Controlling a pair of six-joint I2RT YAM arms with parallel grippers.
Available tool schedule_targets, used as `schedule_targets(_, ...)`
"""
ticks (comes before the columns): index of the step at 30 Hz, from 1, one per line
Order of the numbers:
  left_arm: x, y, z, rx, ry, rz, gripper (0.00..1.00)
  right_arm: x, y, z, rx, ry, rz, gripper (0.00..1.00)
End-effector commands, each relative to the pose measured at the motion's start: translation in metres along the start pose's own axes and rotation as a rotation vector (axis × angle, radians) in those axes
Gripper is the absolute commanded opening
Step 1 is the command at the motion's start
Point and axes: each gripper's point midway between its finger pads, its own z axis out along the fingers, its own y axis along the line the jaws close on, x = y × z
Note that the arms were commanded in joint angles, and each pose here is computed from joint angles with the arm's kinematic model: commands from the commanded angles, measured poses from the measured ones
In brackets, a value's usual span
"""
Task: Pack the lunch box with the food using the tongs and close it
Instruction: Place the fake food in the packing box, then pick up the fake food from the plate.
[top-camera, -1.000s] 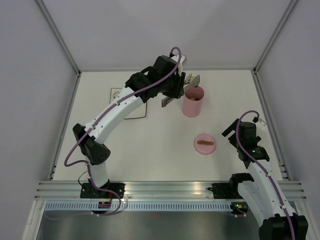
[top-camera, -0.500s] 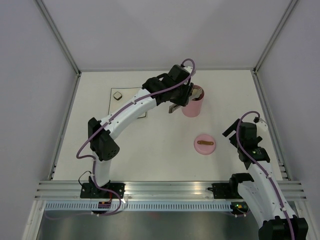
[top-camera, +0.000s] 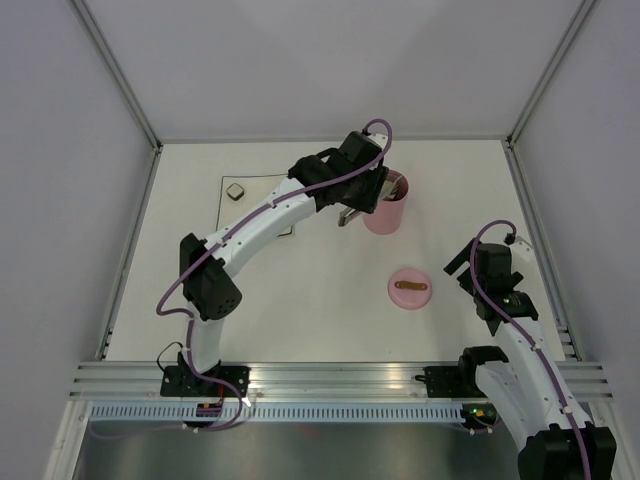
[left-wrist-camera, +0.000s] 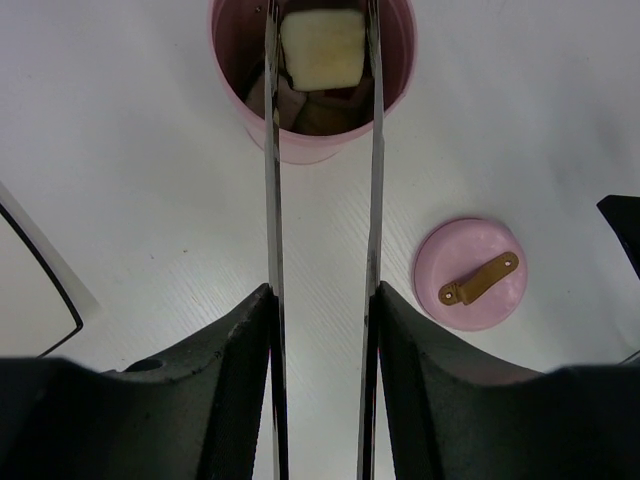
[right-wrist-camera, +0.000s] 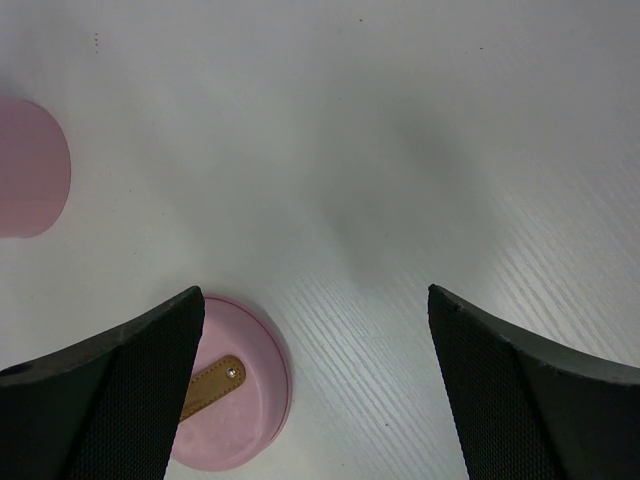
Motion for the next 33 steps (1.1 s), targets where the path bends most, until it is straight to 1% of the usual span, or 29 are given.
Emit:
schedule_targets(1, -0.021, 0.002, -0.006, -0.007, -0.076, 0.026, 0.52, -0.008, 0.002, -0.001, -0.008, -0.028, -0.003, 0.98)
schedule_targets(7, -0.03, 0.002, -0.017, -0.012, -0.106, 0.023, 0.54, -0.007, 0.002, -0.001, -0.007, -0.025, -0.004, 0.98)
schedule_targets(11, -0.042, 0.011, -0.035, -0.034, -0.151, 0.01, 0.54, -0.006, 0.002, -0.001, -0.01, -0.021, -0.005, 0.98)
schedule_targets(14, -0.055, 0.031, -0.054, -0.101, -0.204, -0.013, 0.54, -0.007, 0.004, -0.001, -0.017, -0.022, -0.003, 0.98)
schedule_targets(15, -0.062, 0.041, -0.068, -0.12, -0.233, -0.032, 0.54, -0.006, 0.005, -0.001, -0.021, -0.018, -0.004, 0.98)
schedule_targets(17, -0.064, 0.055, -0.08, -0.145, -0.252, -0.057, 0.54, -0.007, 0.006, 0.0, -0.023, -0.017, -0.003, 0.98)
schedule_targets(19, -0.069, 0.078, -0.099, -0.197, -0.287, -0.094, 0.54, -0.006, 0.008, 0.0, -0.029, -0.01, -0.002, 0.98)
schedule_targets(22, -0.067, 0.11, -0.115, -0.272, -0.309, -0.136, 0.54, -0.005, 0.009, 0.002, -0.034, -0.004, 0.0, 0.98)
schedule_targets(23, -0.069, 0.12, -0.128, -0.301, -0.333, -0.151, 0.54, -0.004, 0.011, 0.002, -0.04, -0.001, 0.004, 0.98)
schedule_targets(24, -0.067, 0.138, -0.135, -0.337, -0.339, -0.18, 0.54, -0.003, 0.011, 0.003, -0.039, 0.002, 0.004, 0.98)
schedule_targets(25, -0.054, 0.15, -0.131, -0.367, -0.31, -0.194, 0.53, -0.002, 0.011, 0.003, -0.04, 0.007, 0.004, 0.98)
schedule_targets(26, -0.05, 0.16, -0.143, -0.385, -0.323, -0.216, 0.53, -0.001, 0.013, 0.003, -0.047, 0.013, 0.006, 0.98)
schedule_targets(27, -0.043, 0.181, -0.148, -0.426, -0.319, -0.254, 0.54, -0.002, 0.013, 0.003, -0.049, 0.014, 0.007, 0.98)
schedule_targets(28, -0.023, 0.193, -0.141, -0.458, -0.274, -0.268, 0.54, -0.001, 0.014, 0.004, -0.049, 0.018, 0.006, 0.98)
schedule_targets(29, -0.017, 0.202, -0.152, -0.482, -0.284, -0.291, 0.54, 0.0, 0.014, 0.004, -0.049, 0.022, 0.007, 0.98)
schedule_targets(30, -0.007, 0.217, -0.154, -0.519, -0.272, -0.315, 0.54, 0.0, 0.014, 0.005, -0.053, 0.021, 0.009, 0.98)
schedule_targets(31, 0.011, 0.225, -0.149, -0.545, -0.236, -0.326, 0.54, 0.0, 0.015, 0.005, -0.053, 0.025, 0.007, 0.98)
schedule_targets(33, 0.024, 0.241, -0.155, -0.578, -0.229, -0.364, 0.54, 0.0, 0.019, 0.006, -0.067, 0.028, 0.012, 0.98)
